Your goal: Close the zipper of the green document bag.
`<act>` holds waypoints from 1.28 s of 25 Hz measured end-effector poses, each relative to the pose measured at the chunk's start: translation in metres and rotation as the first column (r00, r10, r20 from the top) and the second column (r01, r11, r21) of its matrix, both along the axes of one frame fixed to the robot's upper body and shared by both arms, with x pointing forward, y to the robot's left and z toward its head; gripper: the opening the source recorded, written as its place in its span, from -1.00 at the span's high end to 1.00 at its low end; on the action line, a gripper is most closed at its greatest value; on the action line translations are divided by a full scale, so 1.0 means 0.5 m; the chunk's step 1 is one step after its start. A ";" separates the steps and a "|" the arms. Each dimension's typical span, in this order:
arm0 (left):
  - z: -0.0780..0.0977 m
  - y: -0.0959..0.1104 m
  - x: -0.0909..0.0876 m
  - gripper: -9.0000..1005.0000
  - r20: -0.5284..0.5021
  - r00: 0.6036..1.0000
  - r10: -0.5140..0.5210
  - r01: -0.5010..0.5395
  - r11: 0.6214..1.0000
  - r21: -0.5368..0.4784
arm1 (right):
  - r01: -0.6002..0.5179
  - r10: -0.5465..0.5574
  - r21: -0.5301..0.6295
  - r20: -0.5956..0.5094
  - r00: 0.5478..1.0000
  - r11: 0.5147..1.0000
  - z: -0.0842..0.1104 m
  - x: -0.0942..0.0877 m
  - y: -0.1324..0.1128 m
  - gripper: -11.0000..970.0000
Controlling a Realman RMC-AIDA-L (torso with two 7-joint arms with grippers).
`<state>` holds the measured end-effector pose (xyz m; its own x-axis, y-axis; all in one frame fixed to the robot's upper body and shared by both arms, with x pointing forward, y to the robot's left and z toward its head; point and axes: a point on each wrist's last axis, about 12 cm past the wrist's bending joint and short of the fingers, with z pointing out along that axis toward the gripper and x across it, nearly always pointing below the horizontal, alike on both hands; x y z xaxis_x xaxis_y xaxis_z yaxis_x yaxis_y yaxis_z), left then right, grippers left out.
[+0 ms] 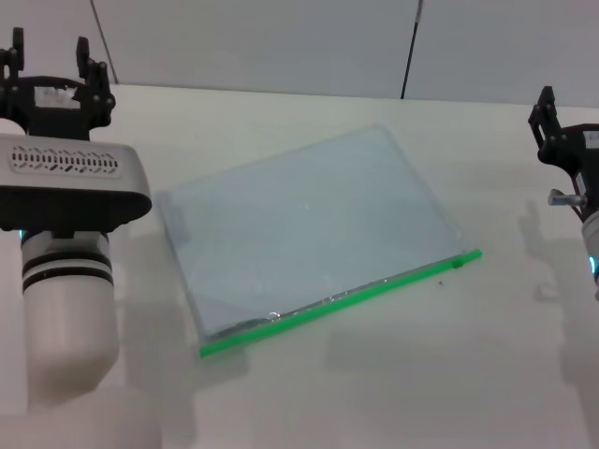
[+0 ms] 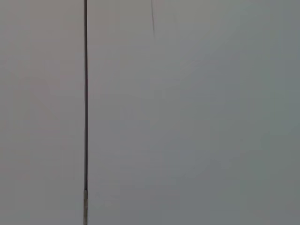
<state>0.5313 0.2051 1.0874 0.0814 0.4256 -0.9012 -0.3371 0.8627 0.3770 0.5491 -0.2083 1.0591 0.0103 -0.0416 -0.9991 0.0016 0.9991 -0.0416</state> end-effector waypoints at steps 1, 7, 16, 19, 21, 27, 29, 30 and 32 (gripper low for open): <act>0.000 -0.001 0.000 -0.23 -0.001 1.000 -0.003 0.003 1.000 0.001 | 0.000 0.000 0.000 0.000 1.000 1.000 0.000 0.000 0.000 -0.51; -0.003 -0.007 0.000 -0.23 -0.011 1.000 -0.020 0.020 1.000 0.003 | -0.001 0.001 0.000 0.000 1.000 1.000 0.000 0.001 0.001 -0.51; -0.013 -0.015 -0.001 -0.23 -0.044 0.997 -0.059 0.059 0.998 -0.014 | -0.007 0.007 0.000 0.000 1.000 1.000 0.002 0.003 0.003 -0.51; -0.015 -0.017 -0.001 -0.23 -0.050 0.996 -0.072 0.071 0.997 -0.021 | -0.007 0.007 0.000 0.000 1.000 1.000 0.002 0.003 0.004 -0.51; -0.016 -0.018 -0.001 -0.23 -0.053 0.996 -0.075 0.074 0.997 -0.024 | -0.008 0.008 0.000 0.001 1.000 1.000 0.002 0.004 0.004 -0.51; -0.018 -0.021 0.000 -0.23 -0.062 0.995 -0.084 0.083 0.996 -0.030 | -0.009 0.009 -0.001 0.002 1.000 1.000 0.003 0.004 0.005 -0.51; -0.018 -0.022 0.000 -0.23 -0.062 0.994 -0.086 0.084 0.996 -0.030 | -0.009 0.009 -0.001 0.002 1.000 1.000 0.003 0.004 0.005 -0.51; -0.018 -0.022 -0.001 -0.23 -0.062 0.994 -0.088 0.087 0.996 -0.029 | -0.009 0.009 -0.001 0.003 1.000 1.000 0.003 0.004 0.005 -0.51; -0.019 -0.024 -0.001 -0.23 -0.063 0.994 -0.093 0.092 0.995 -0.027 | -0.009 0.009 -0.001 0.004 1.000 1.000 0.004 0.004 0.005 -0.51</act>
<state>0.5306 0.1931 1.0780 0.0611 0.3973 -0.9157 -0.2311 0.8981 0.3742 0.5513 -0.2058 1.0610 0.0150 -0.0429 -0.9990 -0.0072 0.9990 -0.0430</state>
